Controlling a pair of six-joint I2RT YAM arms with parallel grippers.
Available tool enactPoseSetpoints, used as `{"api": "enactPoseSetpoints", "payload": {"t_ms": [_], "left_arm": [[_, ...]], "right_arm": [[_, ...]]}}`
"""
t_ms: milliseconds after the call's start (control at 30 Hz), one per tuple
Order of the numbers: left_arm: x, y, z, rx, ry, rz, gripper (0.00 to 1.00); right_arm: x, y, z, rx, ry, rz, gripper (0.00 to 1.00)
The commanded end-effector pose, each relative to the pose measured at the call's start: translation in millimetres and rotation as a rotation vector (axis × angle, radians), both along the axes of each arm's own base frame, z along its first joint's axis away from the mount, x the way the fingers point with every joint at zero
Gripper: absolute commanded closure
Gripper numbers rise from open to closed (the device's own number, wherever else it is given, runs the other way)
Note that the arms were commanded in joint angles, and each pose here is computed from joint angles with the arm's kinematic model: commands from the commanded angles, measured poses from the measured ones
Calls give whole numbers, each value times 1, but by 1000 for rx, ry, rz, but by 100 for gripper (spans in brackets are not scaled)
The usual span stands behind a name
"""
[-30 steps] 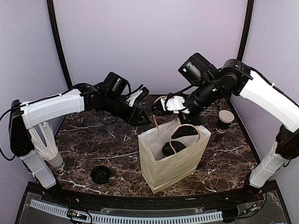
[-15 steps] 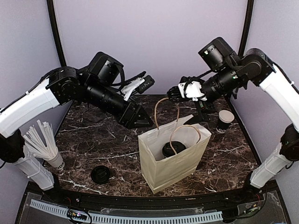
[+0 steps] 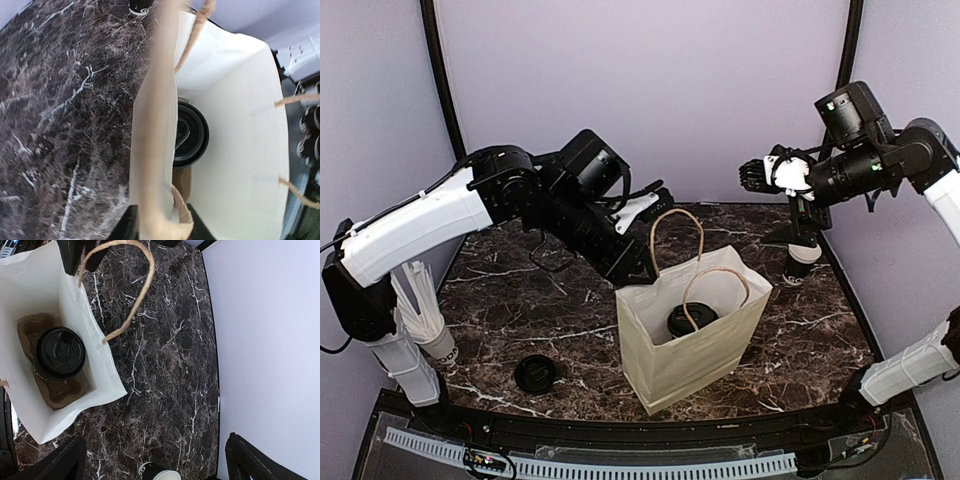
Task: Pack the takeout coffee
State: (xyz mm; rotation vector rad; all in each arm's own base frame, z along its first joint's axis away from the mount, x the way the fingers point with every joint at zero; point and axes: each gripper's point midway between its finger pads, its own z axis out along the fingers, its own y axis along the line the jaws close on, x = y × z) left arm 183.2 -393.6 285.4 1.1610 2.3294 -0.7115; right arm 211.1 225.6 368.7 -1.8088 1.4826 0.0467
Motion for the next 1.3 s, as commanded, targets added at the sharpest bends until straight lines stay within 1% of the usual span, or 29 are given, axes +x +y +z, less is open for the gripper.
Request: {"api": "enactPoseSetpoints", "payload": {"t_ms": [0,33,100,167,267,333,433,467,567,667,800,867,900,933,967,1000,1033,1067,1133,1267], "left_arm": [[-3,-4,12,-23,-23,-33,78],[-3,-5,13,-26,-31,-42,88],[-2,-5,15,-27,-45,-53,96],[-2,-5,15,-22,-59,-69,100],[3,-2,13,15,-93,-78,100],[11,0,19,39,-157,-78,100],[32,9,37,69,-295,-34,100],[36,11,44,78,-345,-44,100],[54,18,52,127,-471,-23,100],[63,21,53,165,-554,-30,100],[66,19,46,162,-587,-50,100],[63,18,45,139,-594,-56,100],[61,19,55,104,-617,-50,100],[59,19,48,108,-614,-58,100],[55,19,62,57,-641,-55,100],[50,18,53,50,-626,-77,100],[45,18,65,-3,-643,-77,100],[39,17,56,-10,-623,-100,100],[31,14,57,-51,-622,-113,100],[12,11,48,-58,-604,-144,100]], "right_arm": [[15,-10,10,63,-20,-70,1],[18,-14,9,64,-18,-85,1],[24,-19,6,67,-16,-111,1],[30,-24,3,64,-12,-134,1],[40,-30,3,69,-12,-171,1],[52,-35,3,72,-24,-212,1],[73,-44,0,69,-47,-292,1],[79,-46,-1,73,-48,-314,2],[94,-50,-6,90,-35,-364,1],[102,-53,-15,89,-8,-395,1],[105,-58,-24,74,13,-409,1],[104,-59,-27,71,23,-412,1],[104,-60,-28,69,25,-412,1],[103,-60,-28,68,27,-411,1],[102,-61,-30,64,31,-412,1],[102,-62,-30,63,30,-413,1],[101,-62,-32,59,33,-413,1],[101,-63,-33,55,35,-414,1],[101,-64,-37,47,40,-417,1],[100,-66,-39,42,49,-418,1]]}}
